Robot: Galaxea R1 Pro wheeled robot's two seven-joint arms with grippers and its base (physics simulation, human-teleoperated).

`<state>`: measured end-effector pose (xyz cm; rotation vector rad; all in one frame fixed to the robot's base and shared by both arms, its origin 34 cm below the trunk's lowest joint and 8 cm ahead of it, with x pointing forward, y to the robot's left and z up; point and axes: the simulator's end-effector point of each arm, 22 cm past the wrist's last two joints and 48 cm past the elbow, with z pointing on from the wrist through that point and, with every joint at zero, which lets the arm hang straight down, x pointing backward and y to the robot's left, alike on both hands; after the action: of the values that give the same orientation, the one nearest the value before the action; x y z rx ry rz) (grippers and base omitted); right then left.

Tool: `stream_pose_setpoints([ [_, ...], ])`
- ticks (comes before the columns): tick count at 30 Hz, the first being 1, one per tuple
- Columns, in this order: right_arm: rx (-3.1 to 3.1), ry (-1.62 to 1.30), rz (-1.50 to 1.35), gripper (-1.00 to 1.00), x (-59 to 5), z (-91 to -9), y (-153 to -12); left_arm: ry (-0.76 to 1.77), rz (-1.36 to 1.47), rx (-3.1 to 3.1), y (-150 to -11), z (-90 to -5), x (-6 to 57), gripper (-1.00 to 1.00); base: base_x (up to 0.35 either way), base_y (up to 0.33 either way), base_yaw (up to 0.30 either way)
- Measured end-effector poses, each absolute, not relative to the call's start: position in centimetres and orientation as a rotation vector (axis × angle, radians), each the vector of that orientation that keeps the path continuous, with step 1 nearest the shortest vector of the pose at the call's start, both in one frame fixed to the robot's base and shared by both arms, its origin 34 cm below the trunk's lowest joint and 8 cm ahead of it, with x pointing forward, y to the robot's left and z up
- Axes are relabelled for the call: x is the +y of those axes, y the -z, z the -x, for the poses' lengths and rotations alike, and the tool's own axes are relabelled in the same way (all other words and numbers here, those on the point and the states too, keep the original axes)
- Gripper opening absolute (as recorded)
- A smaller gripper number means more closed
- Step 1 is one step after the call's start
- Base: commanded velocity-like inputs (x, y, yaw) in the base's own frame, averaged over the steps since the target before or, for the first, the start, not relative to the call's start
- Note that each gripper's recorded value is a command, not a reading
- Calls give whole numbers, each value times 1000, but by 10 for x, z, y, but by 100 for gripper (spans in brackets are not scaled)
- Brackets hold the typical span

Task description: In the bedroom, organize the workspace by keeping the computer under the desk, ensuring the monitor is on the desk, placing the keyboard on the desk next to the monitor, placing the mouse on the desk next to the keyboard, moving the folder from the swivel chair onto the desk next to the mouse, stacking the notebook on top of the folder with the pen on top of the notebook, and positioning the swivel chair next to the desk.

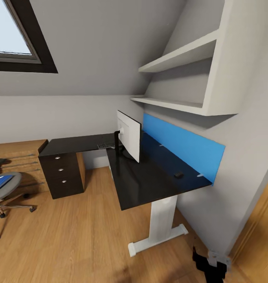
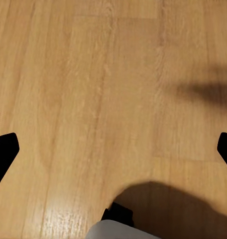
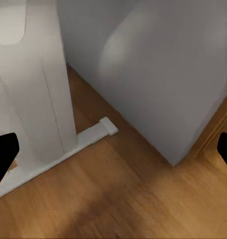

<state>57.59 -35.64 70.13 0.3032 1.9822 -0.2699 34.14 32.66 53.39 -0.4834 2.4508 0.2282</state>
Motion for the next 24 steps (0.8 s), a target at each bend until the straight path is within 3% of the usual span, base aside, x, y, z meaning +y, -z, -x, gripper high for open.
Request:
stream_pose_setpoints([
  [10,1933,293,-326,100,-405,-776,-911,-227,479,2448,-534,-342,328,100,0,0,0],
  [17,2025,206,-314,100,-383,-820,-929,-223,471,2449,-534,-343,327,100,32,0,0],
  [24,2069,147,-286,100,-355,-824,-910,-222,468,2447,-535,-343,327,100,262,0,0],
])
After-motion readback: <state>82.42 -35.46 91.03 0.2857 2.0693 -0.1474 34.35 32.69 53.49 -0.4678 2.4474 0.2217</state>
